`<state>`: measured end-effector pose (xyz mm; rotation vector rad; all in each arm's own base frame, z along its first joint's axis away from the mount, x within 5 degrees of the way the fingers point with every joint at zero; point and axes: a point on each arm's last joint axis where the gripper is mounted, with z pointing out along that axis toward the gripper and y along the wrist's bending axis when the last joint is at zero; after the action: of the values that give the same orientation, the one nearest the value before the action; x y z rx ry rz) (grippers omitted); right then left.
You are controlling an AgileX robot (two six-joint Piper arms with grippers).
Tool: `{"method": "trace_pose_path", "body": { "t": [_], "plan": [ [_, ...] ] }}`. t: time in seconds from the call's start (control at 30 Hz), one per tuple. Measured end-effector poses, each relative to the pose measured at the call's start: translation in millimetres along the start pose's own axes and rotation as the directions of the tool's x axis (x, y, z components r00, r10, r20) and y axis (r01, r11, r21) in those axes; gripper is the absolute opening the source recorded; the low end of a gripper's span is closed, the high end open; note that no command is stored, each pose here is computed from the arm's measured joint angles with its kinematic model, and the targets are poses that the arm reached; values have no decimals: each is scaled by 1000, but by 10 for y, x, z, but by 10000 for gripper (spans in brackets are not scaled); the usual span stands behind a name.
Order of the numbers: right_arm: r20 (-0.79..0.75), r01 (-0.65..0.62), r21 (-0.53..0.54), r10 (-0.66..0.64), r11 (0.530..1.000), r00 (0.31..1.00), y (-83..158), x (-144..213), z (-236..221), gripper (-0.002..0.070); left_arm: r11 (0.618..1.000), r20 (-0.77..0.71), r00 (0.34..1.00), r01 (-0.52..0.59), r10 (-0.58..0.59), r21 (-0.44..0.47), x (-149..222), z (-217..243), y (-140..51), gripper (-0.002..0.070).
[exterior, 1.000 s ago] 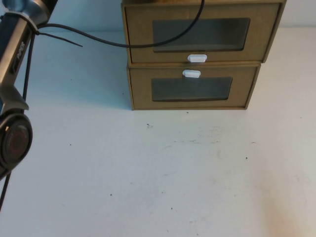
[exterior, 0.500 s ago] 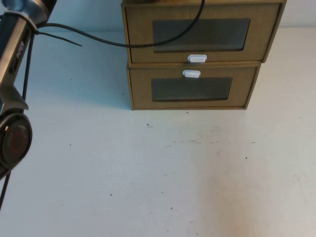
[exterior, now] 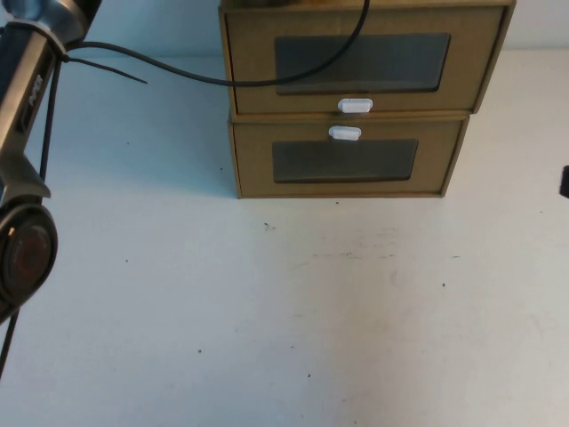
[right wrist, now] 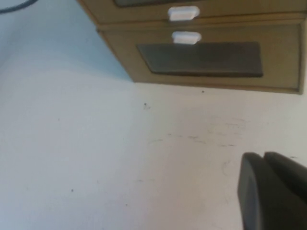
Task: Open the shoe box
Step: 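Pull the top drawer of the cardboard box fully open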
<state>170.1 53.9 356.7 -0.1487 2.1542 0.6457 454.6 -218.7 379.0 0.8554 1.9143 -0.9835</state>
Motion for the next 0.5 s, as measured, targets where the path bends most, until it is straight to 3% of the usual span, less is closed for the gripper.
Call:
{"method": "trace_pose_path", "body": {
  "t": [0.17, 0.37, 0.5],
  "plan": [
    [-99, 139, -44, -143, 989, 985, 153, -141, 364, -13, 1000, -6, 1000, 8, -8, 6, 6, 0, -5, -4],
    [-238, 329, -61, -334, 942, 912, 417, -100, 936, -13, 999, -18, 999, 32, -32, 14, 13, -4, -17, -4],
    [-333, 505, -10, -479, 863, 812, 572, 45, 1258, -14, 999, -25, 998, 50, -50, 21, 13, -10, -30, -4]
  ]
}}
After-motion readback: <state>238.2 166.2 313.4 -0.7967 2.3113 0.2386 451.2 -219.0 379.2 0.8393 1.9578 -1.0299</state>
